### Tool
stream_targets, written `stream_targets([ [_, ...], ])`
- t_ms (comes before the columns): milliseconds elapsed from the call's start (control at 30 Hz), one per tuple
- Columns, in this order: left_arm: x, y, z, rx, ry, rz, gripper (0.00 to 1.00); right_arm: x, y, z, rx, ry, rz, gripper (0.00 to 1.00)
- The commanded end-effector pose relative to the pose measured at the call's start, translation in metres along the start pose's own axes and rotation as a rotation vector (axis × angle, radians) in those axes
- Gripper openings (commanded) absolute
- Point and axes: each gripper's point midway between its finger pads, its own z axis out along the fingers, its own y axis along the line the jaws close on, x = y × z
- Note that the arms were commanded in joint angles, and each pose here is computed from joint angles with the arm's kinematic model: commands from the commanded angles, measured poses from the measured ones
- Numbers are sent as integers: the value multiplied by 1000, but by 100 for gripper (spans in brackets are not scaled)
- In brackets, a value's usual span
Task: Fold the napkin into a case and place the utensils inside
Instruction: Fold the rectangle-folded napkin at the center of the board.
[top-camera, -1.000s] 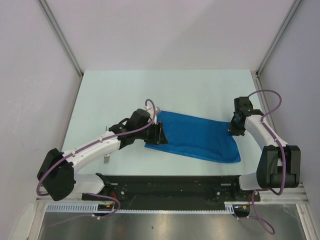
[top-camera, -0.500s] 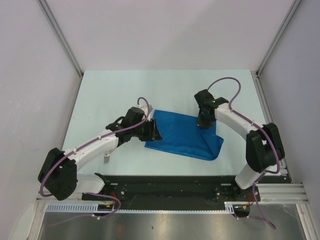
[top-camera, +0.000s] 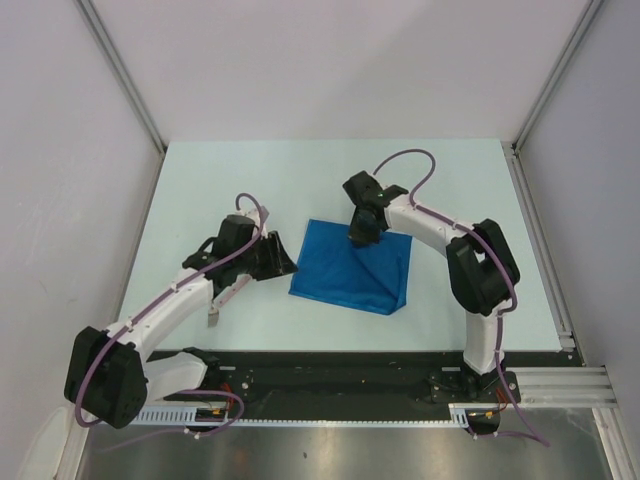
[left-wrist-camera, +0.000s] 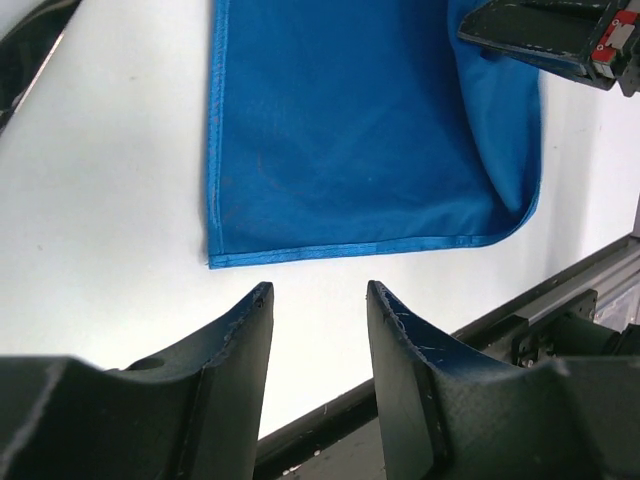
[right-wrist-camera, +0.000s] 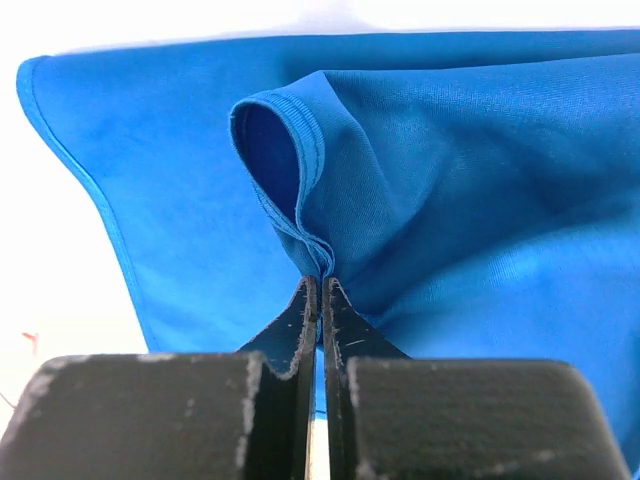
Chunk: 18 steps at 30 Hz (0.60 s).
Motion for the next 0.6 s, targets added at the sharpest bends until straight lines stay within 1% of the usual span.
stream_targets([
  [0,-3,6,-6,-4,-28,-21,47,-16,35,1,-86,-54,93,0],
  [167,-3,14,-8,-20,-34,-35,47,-15,50,5,-107,-49,92,0],
  [567,-2,19,-8,-26,-37,-44,47,-4,87,13,-189,-5,91,0],
])
